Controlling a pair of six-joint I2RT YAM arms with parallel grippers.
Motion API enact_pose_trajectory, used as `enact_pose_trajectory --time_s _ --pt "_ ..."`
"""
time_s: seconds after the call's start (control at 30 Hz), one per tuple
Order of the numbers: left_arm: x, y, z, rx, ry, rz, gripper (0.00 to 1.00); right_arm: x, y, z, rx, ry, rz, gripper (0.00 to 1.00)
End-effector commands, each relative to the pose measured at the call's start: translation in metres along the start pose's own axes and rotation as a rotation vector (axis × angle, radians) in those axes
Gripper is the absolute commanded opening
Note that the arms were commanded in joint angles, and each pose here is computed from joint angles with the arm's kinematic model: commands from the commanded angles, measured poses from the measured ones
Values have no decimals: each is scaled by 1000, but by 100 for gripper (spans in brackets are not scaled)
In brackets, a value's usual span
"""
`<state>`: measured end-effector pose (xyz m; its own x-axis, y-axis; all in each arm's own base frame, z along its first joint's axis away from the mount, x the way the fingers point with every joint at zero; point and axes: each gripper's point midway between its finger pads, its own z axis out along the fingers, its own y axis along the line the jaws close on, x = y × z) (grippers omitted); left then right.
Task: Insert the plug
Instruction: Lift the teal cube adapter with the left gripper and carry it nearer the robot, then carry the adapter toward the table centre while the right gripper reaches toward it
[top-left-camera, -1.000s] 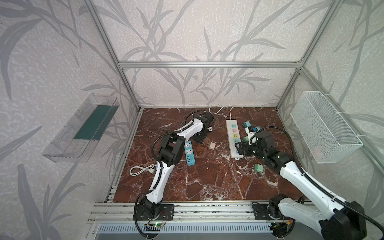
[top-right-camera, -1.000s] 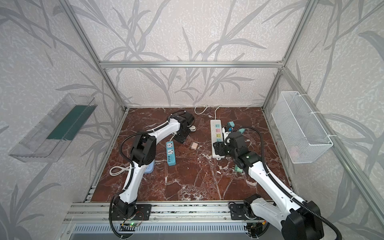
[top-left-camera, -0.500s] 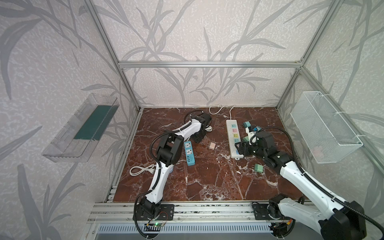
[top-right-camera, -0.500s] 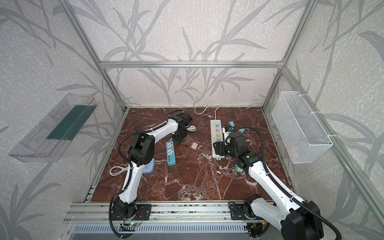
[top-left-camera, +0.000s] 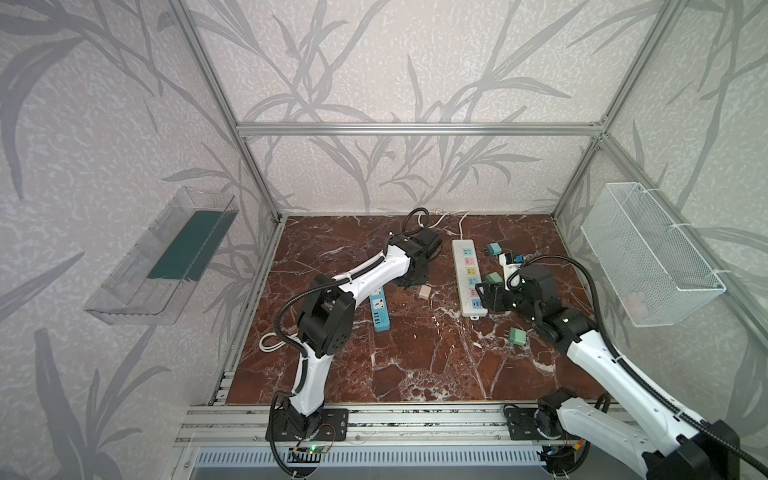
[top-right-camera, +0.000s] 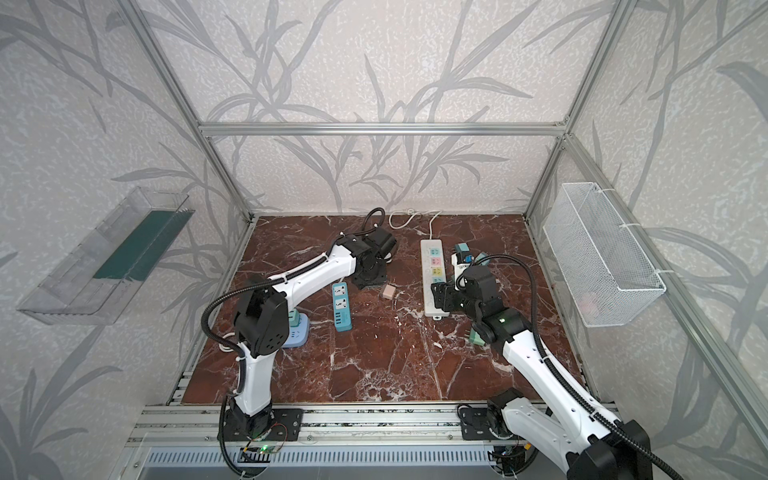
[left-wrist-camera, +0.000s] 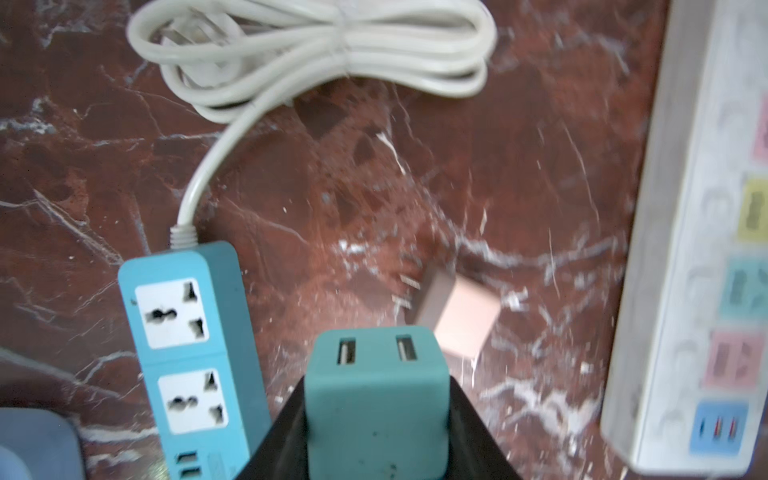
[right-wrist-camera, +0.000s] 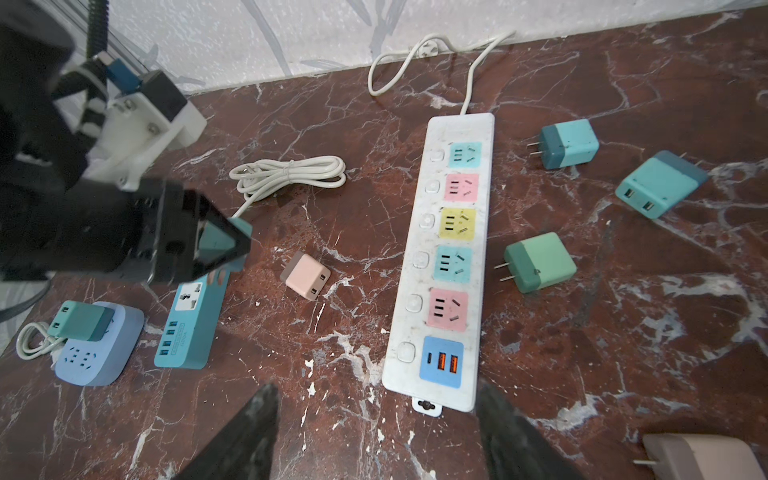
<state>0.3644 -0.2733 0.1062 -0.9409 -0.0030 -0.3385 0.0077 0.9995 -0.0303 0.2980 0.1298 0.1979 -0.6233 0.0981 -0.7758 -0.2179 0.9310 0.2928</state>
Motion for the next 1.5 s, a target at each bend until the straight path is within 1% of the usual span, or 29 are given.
enact_pose_trajectory --time_s 0.0,0.07,0.13,0.27,0.37,0.47,0.57,0.6,0.63,0.7,0.77,0.83,0.87,0.97,1.03,1.13,1.2,1.23,1.27,1.33,1.43,1.47 --pt "57 1 6 -20 127 266 34 1 -18 -13 91 -18 18 74" --pt "84 -5 12 5 172 310 32 5 -25 -21 123 -15 26 74" --pt "101 -10 16 6 163 367 29 11 -27 -29 132 -7 33 74" --pt "123 -23 22 37 155 424 30 23 -23 -40 92 5 78 74" --pt "132 -21 28 18 151 473 31 34 -15 -43 39 36 99 74" --pt "142 -21 32 58 160 478 39 40 -13 -46 33 78 100 74" --pt "150 -15 37 54 178 479 52 40 -10 -50 14 87 104 74" --pt "153 -12 38 49 185 478 59 40 -8 -51 5 90 106 74" --pt "155 -10 39 46 189 479 62 40 -6 -51 -2 93 106 74" --pt "157 -6 38 37 191 476 69 41 -4 -53 -12 98 109 74" --pt "159 -3 36 36 199 476 71 41 -3 -54 -16 101 112 74" --pt "162 -2 35 37 209 471 68 40 -2 -55 -25 98 115 74" --pt "163 -1 35 39 216 469 64 40 -1 -55 -28 98 118 74" --pt "168 0 36 45 234 457 47 40 1 -54 -40 102 120 74" --pt "170 2 38 42 231 451 39 40 4 -53 -53 108 120 74" --pt "165 3 38 41 196 456 21 41 8 -49 -71 121 116 73" --pt "158 -6 30 96 150 456 8 42 10 -46 -82 142 107 71" --pt "154 -12 23 133 117 457 2 42 12 -45 -86 148 103 70" --pt "148 -18 13 178 65 460 0 43 13 -43 -92 163 101 67" --pt "136 -30 -11 270 -55 483 0 42 18 -42 -111 183 95 58" --pt "114 -45 -51 364 -307 537 0 39 29 -39 -158 205 85 39" --pt "107 -48 -63 389 -409 546 0 38 34 -38 -174 213 81 31"
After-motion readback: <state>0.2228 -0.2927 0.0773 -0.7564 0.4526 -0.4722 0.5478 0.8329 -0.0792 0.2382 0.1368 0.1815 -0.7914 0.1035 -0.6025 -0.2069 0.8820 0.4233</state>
